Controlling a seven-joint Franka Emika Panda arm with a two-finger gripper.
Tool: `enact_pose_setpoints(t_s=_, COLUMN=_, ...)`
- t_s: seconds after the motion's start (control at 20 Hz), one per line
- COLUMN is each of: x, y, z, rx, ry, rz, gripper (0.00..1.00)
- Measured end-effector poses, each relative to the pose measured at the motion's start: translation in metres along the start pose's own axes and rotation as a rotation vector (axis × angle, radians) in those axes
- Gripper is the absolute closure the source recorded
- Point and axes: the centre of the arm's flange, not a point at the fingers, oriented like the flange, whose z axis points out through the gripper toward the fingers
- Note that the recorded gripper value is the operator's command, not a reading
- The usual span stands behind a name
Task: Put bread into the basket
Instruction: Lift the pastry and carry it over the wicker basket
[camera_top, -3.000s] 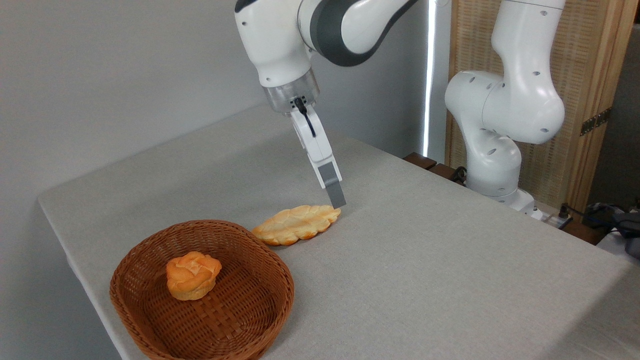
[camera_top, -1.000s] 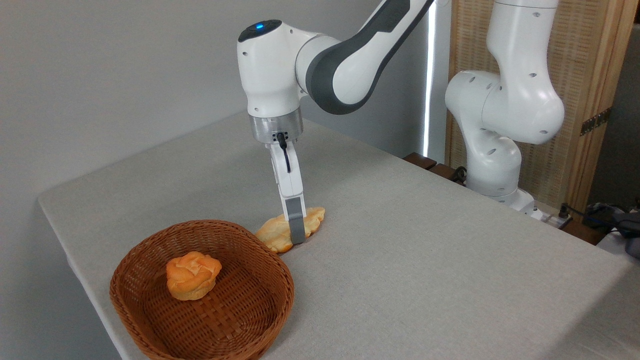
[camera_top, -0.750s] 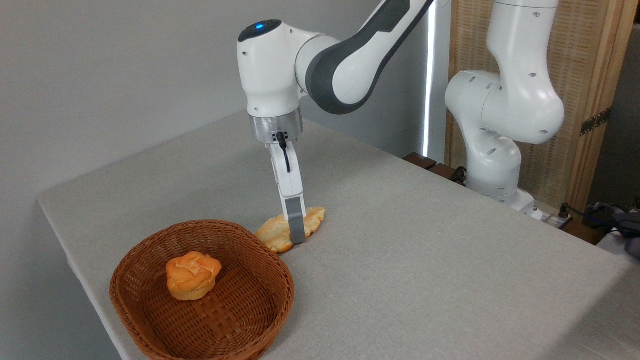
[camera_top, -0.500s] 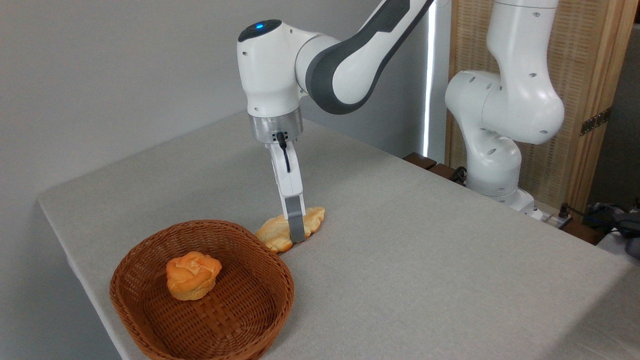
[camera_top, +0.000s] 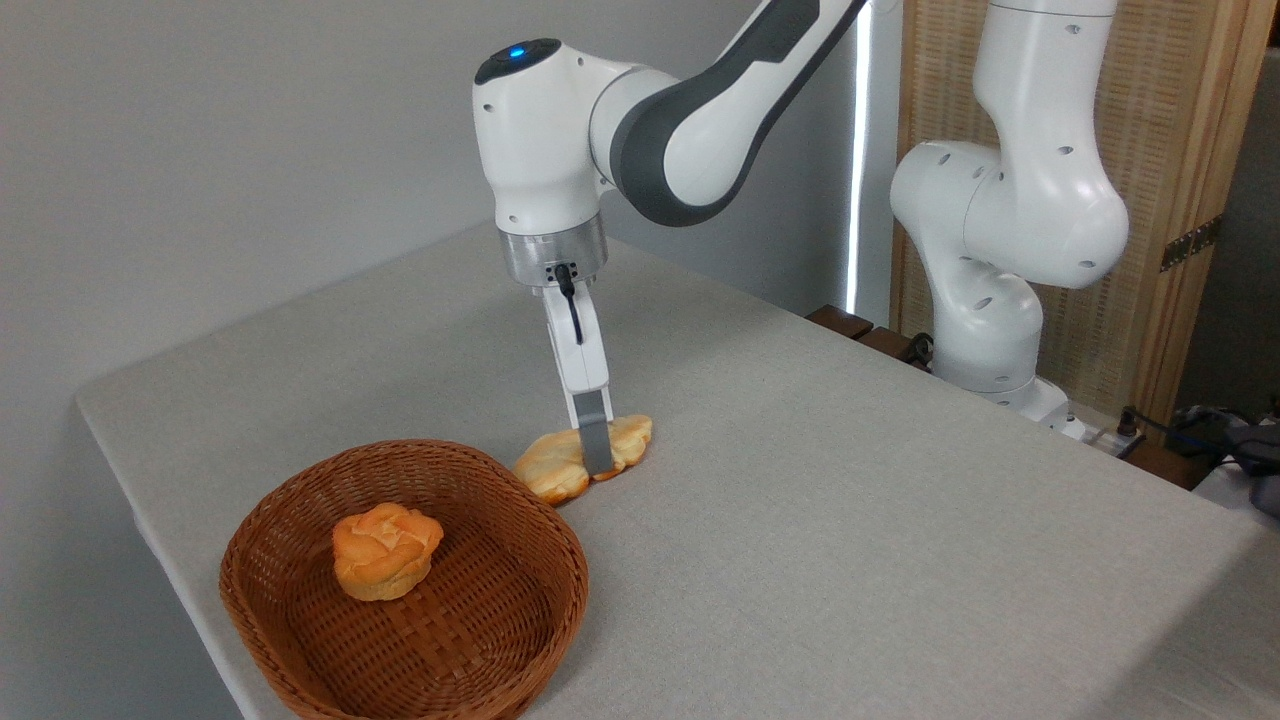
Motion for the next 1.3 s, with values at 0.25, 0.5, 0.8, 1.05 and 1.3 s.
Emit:
enact_pose_setpoints(t_s=0.25, x=0.013, y=0.019, z=-0.045, rx=-0.134, ry=-0.104, rz=0.039, gripper=0.67)
enact_pose_setpoints(t_s=0.5, x=0.012, y=-0.006, z=-0.107, rx=-0.103, ry=0.032, rz=-0.033, gripper=0.67)
enact_pose_setpoints(t_s=0.8, x=-0.04, y=-0.098, z=-0.165, rx=0.002, ry=0.204, rz=-0.209, gripper=0.55)
enact_pose_setpoints(t_s=1.05, x=-0.047, y=-0.158, z=-0.142, rx=0.122, ry=0.277, rz=-0.279, gripper=0.55)
enact_pose_setpoints(t_s=1.3, x=-0.032, y=-0.172, z=-0.119, rx=0.132, ry=0.277, rz=-0.259, gripper=0.36)
